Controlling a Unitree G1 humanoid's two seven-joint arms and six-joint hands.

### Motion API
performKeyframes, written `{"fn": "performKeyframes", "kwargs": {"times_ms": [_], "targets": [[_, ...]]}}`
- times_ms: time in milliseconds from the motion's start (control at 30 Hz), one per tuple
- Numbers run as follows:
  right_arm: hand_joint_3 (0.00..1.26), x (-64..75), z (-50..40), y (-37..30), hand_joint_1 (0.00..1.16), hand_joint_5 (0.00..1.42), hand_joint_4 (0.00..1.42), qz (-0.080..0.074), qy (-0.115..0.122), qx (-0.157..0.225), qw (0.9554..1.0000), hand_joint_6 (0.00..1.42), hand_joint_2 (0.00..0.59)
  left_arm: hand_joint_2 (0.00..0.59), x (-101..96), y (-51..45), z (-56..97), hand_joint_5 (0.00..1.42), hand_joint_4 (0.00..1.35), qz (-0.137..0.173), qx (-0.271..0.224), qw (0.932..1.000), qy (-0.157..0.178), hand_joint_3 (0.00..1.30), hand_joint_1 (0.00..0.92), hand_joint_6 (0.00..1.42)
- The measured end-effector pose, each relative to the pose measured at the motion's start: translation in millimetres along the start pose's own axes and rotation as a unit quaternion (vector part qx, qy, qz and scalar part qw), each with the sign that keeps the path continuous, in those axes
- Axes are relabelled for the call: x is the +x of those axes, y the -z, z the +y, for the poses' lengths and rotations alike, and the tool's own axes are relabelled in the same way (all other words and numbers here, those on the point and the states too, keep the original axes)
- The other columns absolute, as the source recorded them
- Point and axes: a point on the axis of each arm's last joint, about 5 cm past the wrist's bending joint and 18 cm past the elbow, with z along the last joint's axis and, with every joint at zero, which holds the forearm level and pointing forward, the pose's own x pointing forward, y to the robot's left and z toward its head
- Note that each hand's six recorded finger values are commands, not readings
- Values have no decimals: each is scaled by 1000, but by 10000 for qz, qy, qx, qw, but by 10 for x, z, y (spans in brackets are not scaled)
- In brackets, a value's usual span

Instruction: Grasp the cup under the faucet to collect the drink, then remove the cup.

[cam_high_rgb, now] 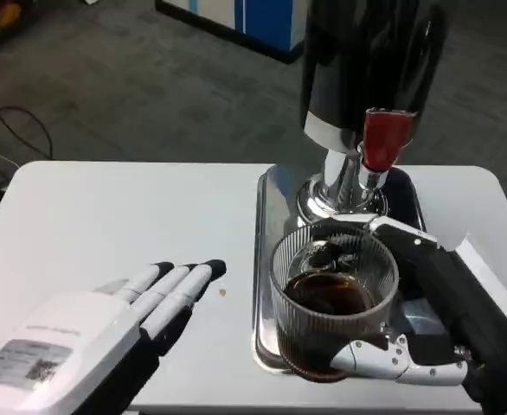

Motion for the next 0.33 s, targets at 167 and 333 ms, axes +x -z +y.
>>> {"fn": "performKeyframes", "kwargs": {"times_ms": [167,333], "targets": [[1073,0,1,0,802,1424,1287,1,-3,1,10000,1424,189,112,-7,0,-7,0,0,20,-19,10000,25,8,0,76],[1073,1,4,1,802,1424,1288,-1,-13,8,10000,1424,189,112,-15,3,-9,0,0,51,-26,10000,34,9,0,75]]}}
